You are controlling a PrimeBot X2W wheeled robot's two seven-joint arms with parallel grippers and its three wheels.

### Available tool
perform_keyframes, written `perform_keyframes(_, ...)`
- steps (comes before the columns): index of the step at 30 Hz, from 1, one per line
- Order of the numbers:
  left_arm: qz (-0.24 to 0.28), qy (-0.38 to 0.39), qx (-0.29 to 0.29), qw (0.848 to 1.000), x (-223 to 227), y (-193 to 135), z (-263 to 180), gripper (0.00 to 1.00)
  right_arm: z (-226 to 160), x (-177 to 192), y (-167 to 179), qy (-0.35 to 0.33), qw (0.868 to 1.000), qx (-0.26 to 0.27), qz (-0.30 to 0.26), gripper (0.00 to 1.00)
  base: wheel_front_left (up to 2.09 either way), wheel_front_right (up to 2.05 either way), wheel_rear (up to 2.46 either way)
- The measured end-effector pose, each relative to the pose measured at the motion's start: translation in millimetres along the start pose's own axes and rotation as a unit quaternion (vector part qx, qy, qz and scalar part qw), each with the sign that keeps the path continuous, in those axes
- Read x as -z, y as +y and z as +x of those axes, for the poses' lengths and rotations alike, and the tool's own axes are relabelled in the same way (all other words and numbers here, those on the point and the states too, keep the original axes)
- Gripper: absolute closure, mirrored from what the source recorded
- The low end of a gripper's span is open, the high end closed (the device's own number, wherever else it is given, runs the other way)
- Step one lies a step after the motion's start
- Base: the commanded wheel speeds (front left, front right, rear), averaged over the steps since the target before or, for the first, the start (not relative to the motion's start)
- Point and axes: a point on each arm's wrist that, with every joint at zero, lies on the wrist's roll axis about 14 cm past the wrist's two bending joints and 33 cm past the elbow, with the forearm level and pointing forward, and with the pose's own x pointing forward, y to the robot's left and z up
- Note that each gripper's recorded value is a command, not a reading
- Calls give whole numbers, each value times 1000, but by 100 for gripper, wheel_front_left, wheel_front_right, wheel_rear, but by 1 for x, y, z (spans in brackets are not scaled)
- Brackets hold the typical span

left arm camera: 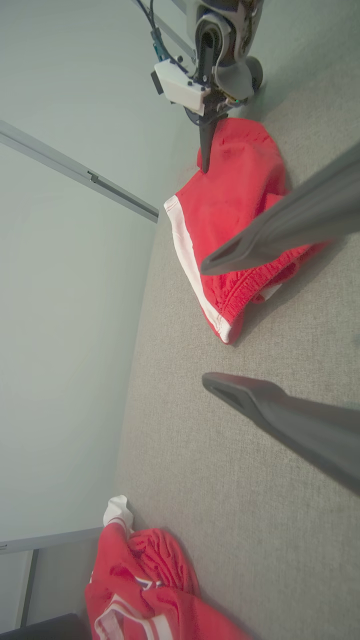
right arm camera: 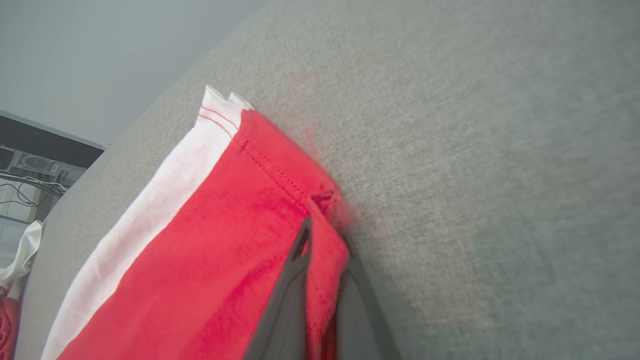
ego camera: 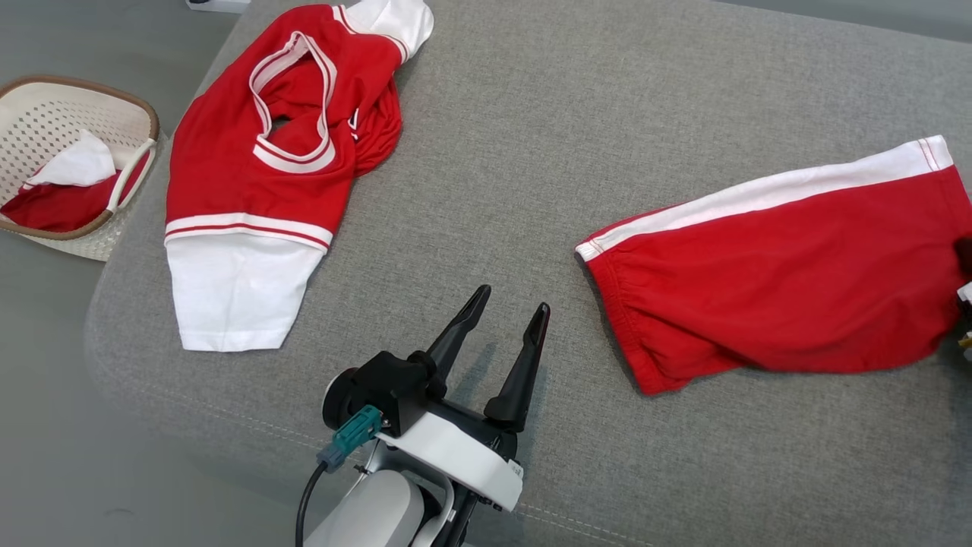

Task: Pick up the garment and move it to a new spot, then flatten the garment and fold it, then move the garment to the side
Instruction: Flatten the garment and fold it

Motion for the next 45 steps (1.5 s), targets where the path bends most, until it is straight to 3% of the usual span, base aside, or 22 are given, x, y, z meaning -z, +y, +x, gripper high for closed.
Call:
perform_keyframes(6, -3, -1, 13, 1000, 0, -9, 5, 0, -9, 0, 4, -23, 1000, -16, -11, 100, 0, 0, 0)
perform_keyframes(11, -6, -5, 28, 1000, -2, -19, 8, 0, -28, -6, -12, -78, 997, -10, -24, 100, 0, 0, 0)
perform_keyframes(15, -8, -13, 42, 999, -7, -28, 11, 0, -54, -9, -43, -151, 988, 23, -32, 100, 0, 0, 0)
perform_keyframes(19, -7, -15, 59, 998, -8, -40, 14, 0, -70, -6, -66, -164, 984, 55, -38, 100, 0, 0, 0)
perform_keyframes(23, 0, -20, 73, 997, -10, -48, 15, 0, -91, -26, -83, -205, 975, 75, -31, 100, 0, 0, 0)
perform_keyframes(35, 3, -19, 91, 996, -8, -63, 5, 0, -133, 8, -108, -210, 969, 113, -69, 100, 0, 0, 0)
perform_keyframes(37, 2, -18, 94, 995, -7, -66, 4, 0, -138, 10, -106, -215, 967, 114, -81, 51, 0, 0, 0)
perform_keyframes(38, 1, -16, 95, 995, -6, -67, 3, 0, -141, 9, -107, -217, 965, 115, -90, 19, 0, 0, 0)
perform_keyframes(39, 0, -14, 97, 995, -5, -68, 2, 0, -144, 6, -108, -223, 963, 117, -99, 0, 0, 0, 0)
perform_keyframes(45, 1, -17, 101, 995, -6, -72, 0, 0, -166, -3, -107, -257, 950, 124, -124, 0, 0, 0, 0)
